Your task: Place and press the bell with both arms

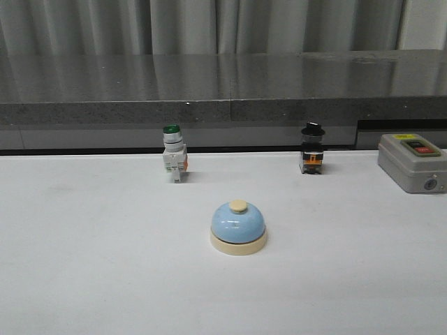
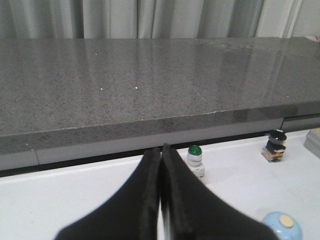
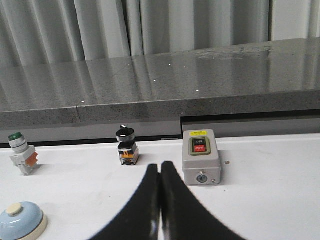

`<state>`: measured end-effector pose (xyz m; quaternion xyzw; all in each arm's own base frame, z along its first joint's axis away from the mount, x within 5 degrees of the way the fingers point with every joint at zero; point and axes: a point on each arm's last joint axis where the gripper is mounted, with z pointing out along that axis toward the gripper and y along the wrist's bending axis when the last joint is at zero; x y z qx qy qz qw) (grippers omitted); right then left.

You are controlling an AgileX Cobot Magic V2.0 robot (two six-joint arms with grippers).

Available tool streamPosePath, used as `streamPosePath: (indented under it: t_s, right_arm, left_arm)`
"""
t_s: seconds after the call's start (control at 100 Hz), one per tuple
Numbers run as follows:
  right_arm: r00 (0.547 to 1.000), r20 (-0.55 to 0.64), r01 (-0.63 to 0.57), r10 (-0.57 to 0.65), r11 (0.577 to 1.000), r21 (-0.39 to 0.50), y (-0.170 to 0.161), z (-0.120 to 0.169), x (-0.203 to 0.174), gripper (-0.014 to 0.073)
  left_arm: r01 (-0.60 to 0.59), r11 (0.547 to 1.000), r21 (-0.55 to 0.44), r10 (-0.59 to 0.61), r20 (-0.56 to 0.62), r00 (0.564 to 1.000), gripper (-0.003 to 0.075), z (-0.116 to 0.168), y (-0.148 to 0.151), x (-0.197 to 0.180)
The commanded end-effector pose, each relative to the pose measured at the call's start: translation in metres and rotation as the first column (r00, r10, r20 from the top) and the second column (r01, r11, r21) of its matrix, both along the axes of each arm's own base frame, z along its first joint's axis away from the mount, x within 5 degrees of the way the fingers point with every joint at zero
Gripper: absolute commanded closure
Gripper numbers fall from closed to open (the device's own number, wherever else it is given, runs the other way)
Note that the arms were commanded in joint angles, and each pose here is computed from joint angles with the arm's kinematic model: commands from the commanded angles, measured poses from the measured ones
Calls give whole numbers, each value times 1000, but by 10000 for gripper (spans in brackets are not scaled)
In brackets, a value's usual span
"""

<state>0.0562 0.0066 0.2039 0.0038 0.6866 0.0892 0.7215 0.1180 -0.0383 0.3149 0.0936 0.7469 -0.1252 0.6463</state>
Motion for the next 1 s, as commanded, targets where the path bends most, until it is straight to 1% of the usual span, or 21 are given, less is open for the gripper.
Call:
streamPosePath:
  t_s: [0.0,0.08,0.19,0.28,0.44,0.64,0.8,0.99]
  right_arm:
    - [994,111,-2,3,1000,-7,0,13,-3,655]
    - [994,111,-2,3,1000,-7,0,13,-3,655]
    - [994,111,-2,3,1000,-7,0,13,-3,655]
    - [994,111,-2,3,1000,-7,0,13,-3,655]
    - [994,111,-2,3,1000,-7,0,13,-3,655]
    - [994,111,-2,3,1000,-7,0,13,-3,655]
    - [994,111,-2,3,1000,-7,0,13,-3,655]
    - [994,111,-2,3,1000,-7,0,13,-3,655]
  left_arm:
    - [-10,1000,19,8,132,991,741,12,3,-4]
    - [-12,1000,26,8,143,990,741,3,5,-12]
    - [-32,999,9,29,188,982,741,-7,11,-23]
    - [-81,997,-14,82,231,970,741,-19,18,-32]
    - [-164,984,-65,175,246,953,741,-41,28,-46]
    - [-237,968,-79,249,280,927,741,-71,34,-60]
    - [-255,963,-82,268,292,918,741,-88,36,-64]
    - [-256,964,-78,268,278,923,741,-106,36,-64]
